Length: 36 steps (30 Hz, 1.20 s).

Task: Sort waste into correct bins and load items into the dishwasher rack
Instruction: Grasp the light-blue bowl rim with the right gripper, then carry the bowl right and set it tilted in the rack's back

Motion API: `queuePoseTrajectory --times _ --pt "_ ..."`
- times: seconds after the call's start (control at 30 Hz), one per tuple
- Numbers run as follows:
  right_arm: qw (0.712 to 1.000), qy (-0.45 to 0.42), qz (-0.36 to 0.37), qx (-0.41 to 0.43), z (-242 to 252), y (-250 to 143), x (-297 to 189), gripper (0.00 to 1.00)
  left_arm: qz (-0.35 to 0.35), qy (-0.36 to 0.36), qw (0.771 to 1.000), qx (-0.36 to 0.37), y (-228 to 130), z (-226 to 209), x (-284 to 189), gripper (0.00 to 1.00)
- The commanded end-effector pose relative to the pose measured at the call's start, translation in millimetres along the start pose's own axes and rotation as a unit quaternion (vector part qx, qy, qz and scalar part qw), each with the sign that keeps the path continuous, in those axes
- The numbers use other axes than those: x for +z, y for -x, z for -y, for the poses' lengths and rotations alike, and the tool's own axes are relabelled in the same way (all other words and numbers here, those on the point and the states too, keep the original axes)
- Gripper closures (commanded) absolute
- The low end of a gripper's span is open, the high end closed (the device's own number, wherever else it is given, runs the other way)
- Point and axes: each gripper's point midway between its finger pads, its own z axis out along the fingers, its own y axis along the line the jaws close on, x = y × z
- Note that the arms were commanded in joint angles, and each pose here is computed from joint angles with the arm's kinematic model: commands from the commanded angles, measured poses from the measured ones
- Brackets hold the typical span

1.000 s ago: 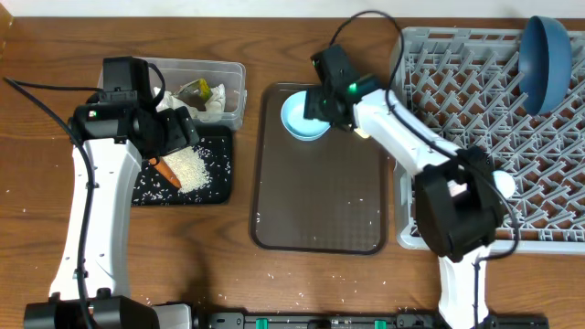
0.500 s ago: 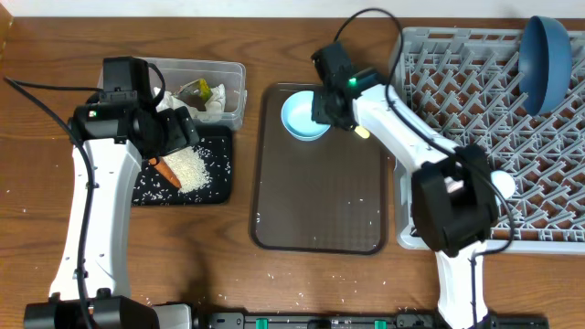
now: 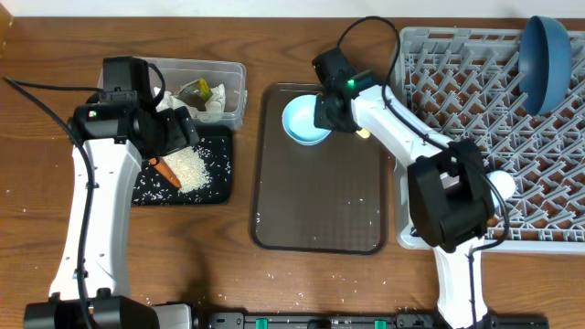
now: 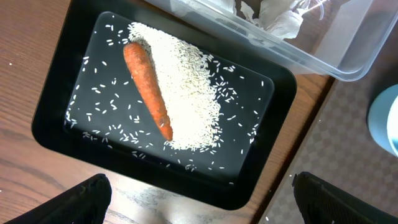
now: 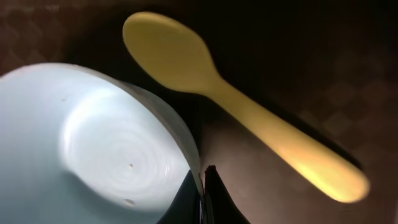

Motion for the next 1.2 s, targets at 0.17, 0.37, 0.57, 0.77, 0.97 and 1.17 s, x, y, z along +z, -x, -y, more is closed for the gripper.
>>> queuePoseTrajectory --times 0.17,0.37,0.57,0.77,0.97,1.17 --pt "0.981 -0.049 0.185 0.004 48.7 68.5 -163.8 0.99 -0.005 0.001 1.000 -0.001 -0.4 -1.3 2.3 0.04" --pt "0.886 -0.317 0.334 0.054 152.0 79.5 -283.7 0.99 -0.005 0.001 1.000 -0.001 -0.4 -1.3 2.3 0.04" --pt "0.818 -0.495 0.288 -0.050 186.6 76.0 -306.7 0.99 -0.005 0.001 1.000 -0.001 -0.4 -1.3 2.3 0.04" --pt "0.800 -0.545 0.206 -0.144 192.2 89.9 -266.8 0.99 -0.005 0.001 1.000 -0.001 -0.4 -1.3 2.3 0.04" --pt "0.754 -0.616 0.151 -0.169 214.5 105.6 -230.5 0.99 -0.005 0.001 1.000 -0.001 -0.4 -1.3 2.3 0.04" --pt "0.747 -0.629 0.141 -0.162 223.6 112.6 -198.6 0.99 -0.005 0.001 1.000 -0.001 -0.4 -1.3 2.3 0.04"
